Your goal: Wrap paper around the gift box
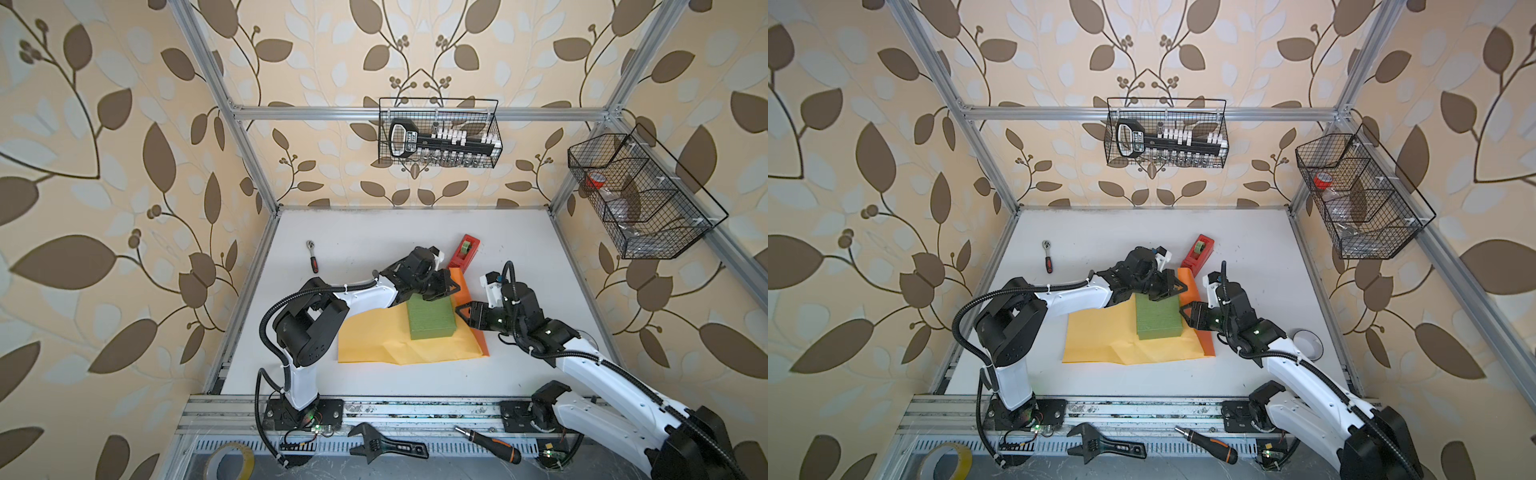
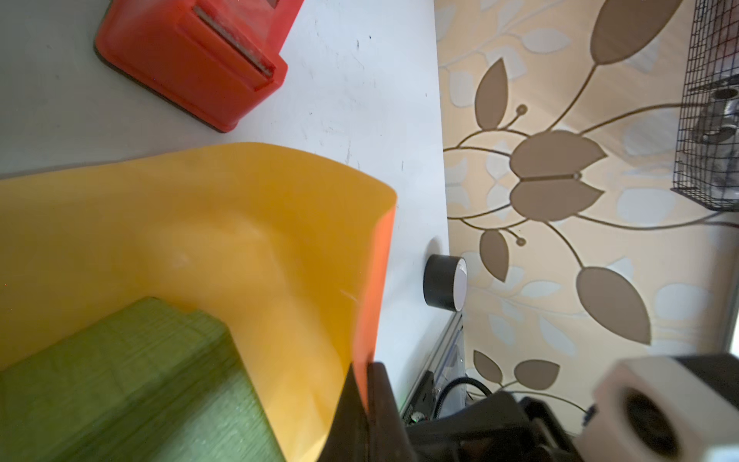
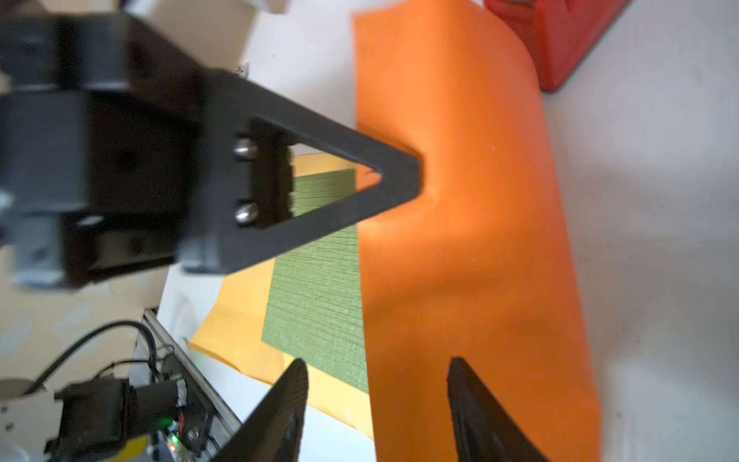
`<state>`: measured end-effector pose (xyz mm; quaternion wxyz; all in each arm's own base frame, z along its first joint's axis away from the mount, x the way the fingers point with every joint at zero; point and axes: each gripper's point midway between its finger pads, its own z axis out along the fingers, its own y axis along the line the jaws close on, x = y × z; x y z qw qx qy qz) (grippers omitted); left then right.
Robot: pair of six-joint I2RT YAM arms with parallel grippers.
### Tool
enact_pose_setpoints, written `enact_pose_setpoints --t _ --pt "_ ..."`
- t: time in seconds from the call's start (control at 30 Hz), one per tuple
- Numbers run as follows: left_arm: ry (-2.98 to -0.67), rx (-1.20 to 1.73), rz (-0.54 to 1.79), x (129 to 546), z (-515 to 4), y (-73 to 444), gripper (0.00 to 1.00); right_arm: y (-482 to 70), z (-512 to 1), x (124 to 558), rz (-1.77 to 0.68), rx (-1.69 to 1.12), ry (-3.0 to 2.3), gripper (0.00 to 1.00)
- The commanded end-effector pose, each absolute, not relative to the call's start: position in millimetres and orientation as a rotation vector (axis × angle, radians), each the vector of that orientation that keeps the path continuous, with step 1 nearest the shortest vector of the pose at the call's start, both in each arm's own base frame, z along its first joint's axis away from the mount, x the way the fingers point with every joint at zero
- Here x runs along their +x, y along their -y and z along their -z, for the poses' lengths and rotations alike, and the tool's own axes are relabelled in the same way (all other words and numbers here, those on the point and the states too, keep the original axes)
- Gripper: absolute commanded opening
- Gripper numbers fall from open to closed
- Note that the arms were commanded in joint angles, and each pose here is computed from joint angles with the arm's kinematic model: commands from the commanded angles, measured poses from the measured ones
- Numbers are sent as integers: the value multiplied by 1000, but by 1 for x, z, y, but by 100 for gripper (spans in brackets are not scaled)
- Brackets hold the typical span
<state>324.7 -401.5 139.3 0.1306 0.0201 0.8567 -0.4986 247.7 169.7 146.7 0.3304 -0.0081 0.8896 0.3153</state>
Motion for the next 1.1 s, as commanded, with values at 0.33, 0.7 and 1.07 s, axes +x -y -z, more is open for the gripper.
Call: enact_pose_setpoints --t 0.33,0.7,1.07 --pt "-2523 246 1543 321 -152 342 0 -152 -156 259 -759 -62 -2283 79" --pt "-2518 277 1506 320 -150 321 0 -158 -141 279 -686 -1 -2314 96" --pt "-2532 308 1435 321 -144 296 0 -185 -121 300 -736 -18 -2353 100"
